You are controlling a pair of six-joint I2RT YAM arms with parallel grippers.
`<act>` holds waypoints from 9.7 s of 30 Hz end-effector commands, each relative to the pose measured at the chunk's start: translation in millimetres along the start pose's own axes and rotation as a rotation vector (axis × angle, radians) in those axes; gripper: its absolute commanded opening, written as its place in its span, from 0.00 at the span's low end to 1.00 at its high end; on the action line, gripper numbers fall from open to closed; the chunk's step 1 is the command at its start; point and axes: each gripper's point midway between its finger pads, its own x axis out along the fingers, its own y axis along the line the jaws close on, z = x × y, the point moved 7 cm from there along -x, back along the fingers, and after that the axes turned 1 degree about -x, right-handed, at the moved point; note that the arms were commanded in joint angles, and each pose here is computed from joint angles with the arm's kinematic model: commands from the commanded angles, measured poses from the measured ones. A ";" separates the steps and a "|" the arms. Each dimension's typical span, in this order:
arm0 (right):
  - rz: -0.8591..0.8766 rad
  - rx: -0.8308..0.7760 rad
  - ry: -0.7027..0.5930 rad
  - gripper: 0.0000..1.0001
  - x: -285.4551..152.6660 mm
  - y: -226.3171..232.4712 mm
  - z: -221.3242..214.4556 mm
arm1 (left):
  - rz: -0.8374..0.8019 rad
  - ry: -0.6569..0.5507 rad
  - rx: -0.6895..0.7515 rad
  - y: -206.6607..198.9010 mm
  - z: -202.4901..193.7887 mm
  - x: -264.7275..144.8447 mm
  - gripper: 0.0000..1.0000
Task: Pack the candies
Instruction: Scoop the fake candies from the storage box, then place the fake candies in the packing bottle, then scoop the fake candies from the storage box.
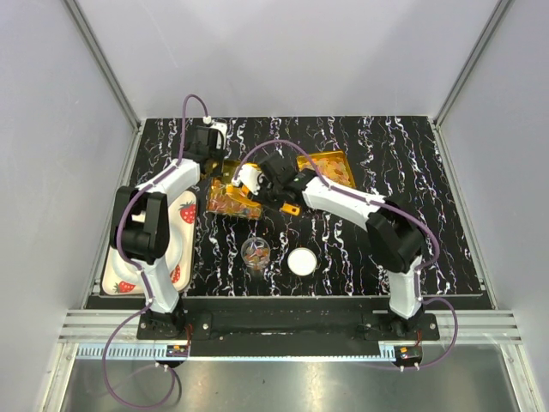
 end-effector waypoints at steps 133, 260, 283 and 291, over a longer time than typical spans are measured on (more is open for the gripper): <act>-0.244 -0.107 0.329 0.00 -49.3 -26.4 -25.3 | -0.123 -0.068 -0.023 -0.7 15.9 -0.7 0.00; -0.045 -0.468 0.179 0.00 50.3 37.7 28.3 | -0.065 0.092 0.043 -2.7 7.6 14.9 0.00; 0.153 -0.061 0.055 0.00 36.8 20.6 12.2 | -0.059 0.093 0.045 -2.2 7.2 16.4 0.00; 0.166 -0.015 -0.028 0.00 11.6 13.8 15.3 | -0.059 0.095 0.045 -2.1 6.8 16.0 0.00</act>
